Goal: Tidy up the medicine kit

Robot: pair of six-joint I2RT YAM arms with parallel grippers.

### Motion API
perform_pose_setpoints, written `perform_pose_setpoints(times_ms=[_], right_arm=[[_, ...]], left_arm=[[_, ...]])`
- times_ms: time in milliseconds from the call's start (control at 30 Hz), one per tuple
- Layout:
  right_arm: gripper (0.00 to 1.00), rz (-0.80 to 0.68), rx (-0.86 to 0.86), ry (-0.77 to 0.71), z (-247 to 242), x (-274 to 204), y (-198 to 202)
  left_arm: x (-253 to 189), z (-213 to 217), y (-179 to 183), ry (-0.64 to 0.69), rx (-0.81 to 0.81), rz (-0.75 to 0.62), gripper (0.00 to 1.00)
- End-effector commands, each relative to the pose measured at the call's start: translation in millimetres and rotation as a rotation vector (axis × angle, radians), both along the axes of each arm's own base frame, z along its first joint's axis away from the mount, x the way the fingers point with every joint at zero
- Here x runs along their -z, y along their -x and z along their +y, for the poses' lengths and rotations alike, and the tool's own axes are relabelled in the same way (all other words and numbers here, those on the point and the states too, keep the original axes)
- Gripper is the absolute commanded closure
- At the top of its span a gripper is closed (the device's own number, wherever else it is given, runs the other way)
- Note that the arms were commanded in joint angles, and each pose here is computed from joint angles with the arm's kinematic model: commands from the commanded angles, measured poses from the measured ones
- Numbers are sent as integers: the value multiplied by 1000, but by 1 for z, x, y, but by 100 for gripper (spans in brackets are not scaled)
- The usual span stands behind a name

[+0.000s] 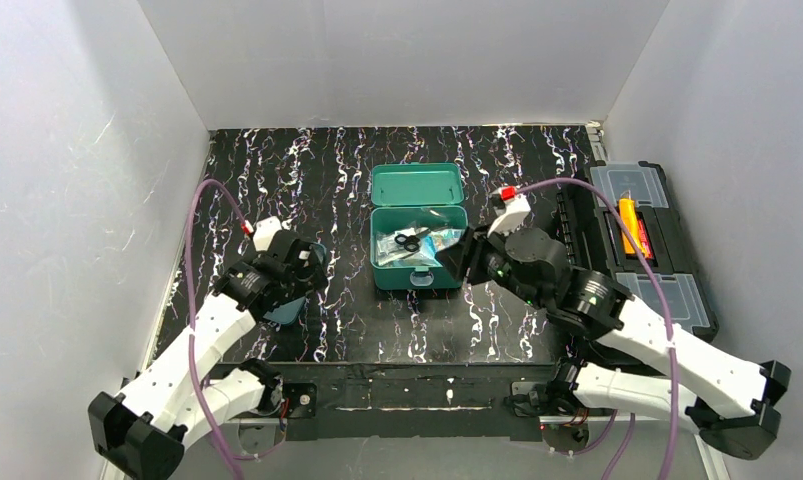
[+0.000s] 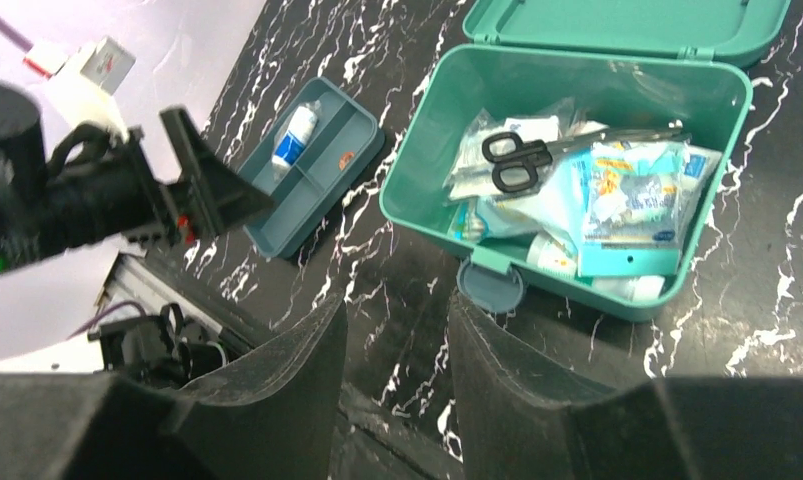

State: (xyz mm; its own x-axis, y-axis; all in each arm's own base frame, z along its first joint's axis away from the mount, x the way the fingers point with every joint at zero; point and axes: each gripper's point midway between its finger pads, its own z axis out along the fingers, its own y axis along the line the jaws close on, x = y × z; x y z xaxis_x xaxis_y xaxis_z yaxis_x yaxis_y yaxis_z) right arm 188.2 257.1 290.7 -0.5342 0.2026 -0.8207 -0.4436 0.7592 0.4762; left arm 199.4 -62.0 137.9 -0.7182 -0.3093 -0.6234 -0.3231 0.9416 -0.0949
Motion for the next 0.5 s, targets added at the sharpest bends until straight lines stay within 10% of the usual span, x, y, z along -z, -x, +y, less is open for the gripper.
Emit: perform_pose_setpoints(times_ms=[0, 467], right_arm=[[52, 25, -68, 40, -15, 17, 21], [57, 113, -143, 45, -37, 32, 55]], left_arm=[[-2, -1, -17, 71, -131, -8, 0], [44, 11, -49, 215, -407, 97, 10]])
